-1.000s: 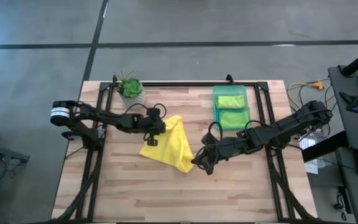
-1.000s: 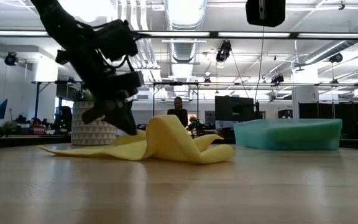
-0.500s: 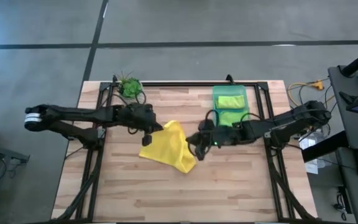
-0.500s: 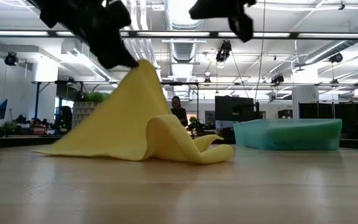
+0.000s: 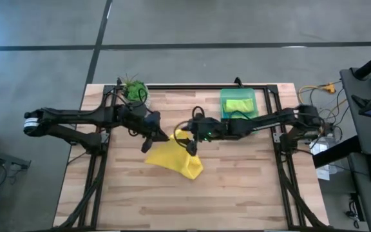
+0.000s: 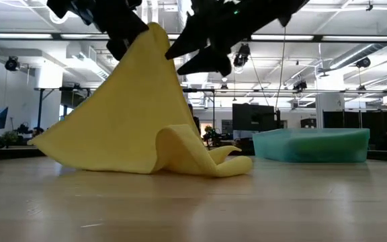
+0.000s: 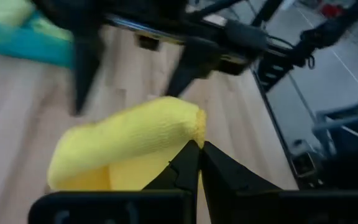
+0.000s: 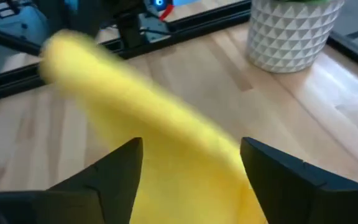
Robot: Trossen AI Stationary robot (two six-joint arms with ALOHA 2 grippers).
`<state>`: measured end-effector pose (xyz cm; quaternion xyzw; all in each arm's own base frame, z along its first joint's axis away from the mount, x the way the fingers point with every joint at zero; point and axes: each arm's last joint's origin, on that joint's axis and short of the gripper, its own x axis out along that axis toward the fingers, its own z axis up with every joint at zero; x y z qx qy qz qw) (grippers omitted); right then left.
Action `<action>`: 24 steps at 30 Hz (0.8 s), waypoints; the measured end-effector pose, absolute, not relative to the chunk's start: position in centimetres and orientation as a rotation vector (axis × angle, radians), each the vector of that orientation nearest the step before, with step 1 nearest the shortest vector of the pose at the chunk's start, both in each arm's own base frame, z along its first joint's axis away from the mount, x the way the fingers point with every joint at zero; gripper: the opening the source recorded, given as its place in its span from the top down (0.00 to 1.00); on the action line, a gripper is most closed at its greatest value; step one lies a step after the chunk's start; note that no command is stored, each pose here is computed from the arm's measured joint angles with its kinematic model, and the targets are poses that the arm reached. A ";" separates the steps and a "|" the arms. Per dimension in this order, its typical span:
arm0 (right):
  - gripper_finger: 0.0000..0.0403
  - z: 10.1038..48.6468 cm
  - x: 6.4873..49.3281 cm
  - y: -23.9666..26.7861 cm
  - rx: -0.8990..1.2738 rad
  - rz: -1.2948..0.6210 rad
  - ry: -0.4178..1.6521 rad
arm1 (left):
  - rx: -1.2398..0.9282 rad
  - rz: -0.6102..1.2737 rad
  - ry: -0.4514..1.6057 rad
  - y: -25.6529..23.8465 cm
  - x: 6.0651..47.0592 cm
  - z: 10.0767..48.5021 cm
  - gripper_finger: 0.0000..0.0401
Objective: Fold microfiber towels
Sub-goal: Fold the yellow towel
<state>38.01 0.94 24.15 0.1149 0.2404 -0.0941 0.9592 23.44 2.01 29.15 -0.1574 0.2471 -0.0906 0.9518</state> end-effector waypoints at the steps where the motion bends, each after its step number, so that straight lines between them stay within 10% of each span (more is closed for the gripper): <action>1: 0.33 24.1 38.3 0.6 0.226 -0.197 0.485 | -0.327 -0.196 0.516 2.0 23.4 29.2 1.00; 24: 0.57 15.4 41.4 -1.6 0.263 0.067 0.738 | -0.487 -0.326 0.562 1.4 22.4 31.0 1.00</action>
